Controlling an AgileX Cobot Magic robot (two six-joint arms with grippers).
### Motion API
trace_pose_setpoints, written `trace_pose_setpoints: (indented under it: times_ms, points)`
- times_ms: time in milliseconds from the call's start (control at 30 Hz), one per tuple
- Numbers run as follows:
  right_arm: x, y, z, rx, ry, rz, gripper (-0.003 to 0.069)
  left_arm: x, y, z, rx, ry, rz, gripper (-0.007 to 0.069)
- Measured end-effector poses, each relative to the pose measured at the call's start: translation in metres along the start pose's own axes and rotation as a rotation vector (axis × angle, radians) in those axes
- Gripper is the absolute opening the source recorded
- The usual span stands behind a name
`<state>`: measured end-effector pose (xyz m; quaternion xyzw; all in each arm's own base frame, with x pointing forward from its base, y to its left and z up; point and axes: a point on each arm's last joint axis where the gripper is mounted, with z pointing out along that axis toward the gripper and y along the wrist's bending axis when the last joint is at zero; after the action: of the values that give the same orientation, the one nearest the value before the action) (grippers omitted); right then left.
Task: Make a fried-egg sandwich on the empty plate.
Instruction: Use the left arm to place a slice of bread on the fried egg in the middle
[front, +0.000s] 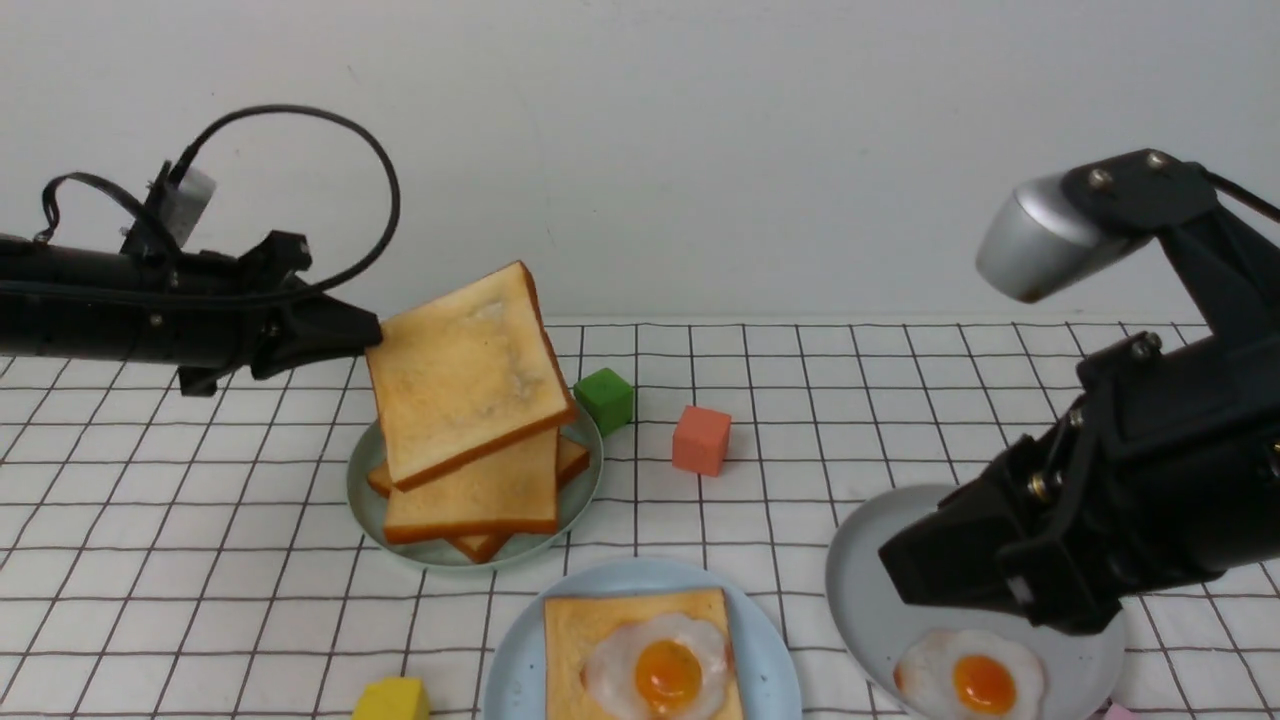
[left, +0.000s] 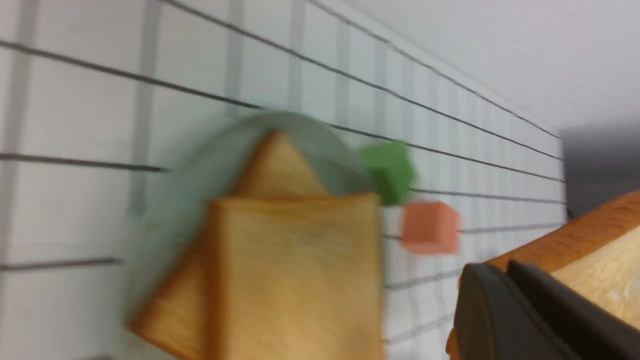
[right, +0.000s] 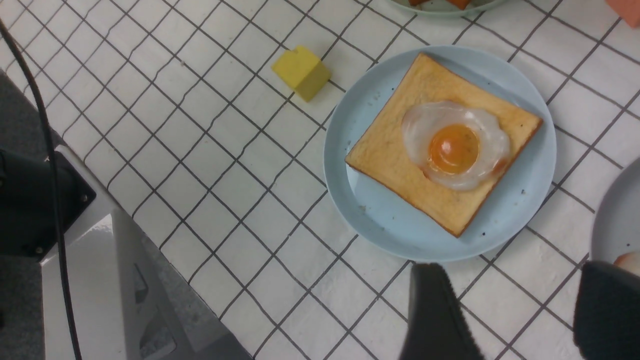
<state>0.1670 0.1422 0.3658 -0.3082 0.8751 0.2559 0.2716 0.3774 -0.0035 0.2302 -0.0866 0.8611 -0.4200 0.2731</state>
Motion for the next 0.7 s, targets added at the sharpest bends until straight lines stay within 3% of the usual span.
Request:
trace_pose_setpoints:
  times_ms: [167, 333, 700]
  points:
    - [0.001, 0.0, 0.0, -0.002, 0.007, 0.0, 0.0384, 0.055, -0.021, 0.014, 0.026, 0.12, 0.027, 0.0003]
    - [0.001, 0.0, 0.0, -0.004, 0.014, 0.0, 0.037, 0.11, -0.018, 0.043, -0.034, 0.259, 0.053, 0.0003]
    - [0.005, 0.001, 0.0, -0.012, 0.051, 0.0, 0.0367, 0.129, -0.026, 0.072, -0.173, 0.211, 0.149, 0.0019]
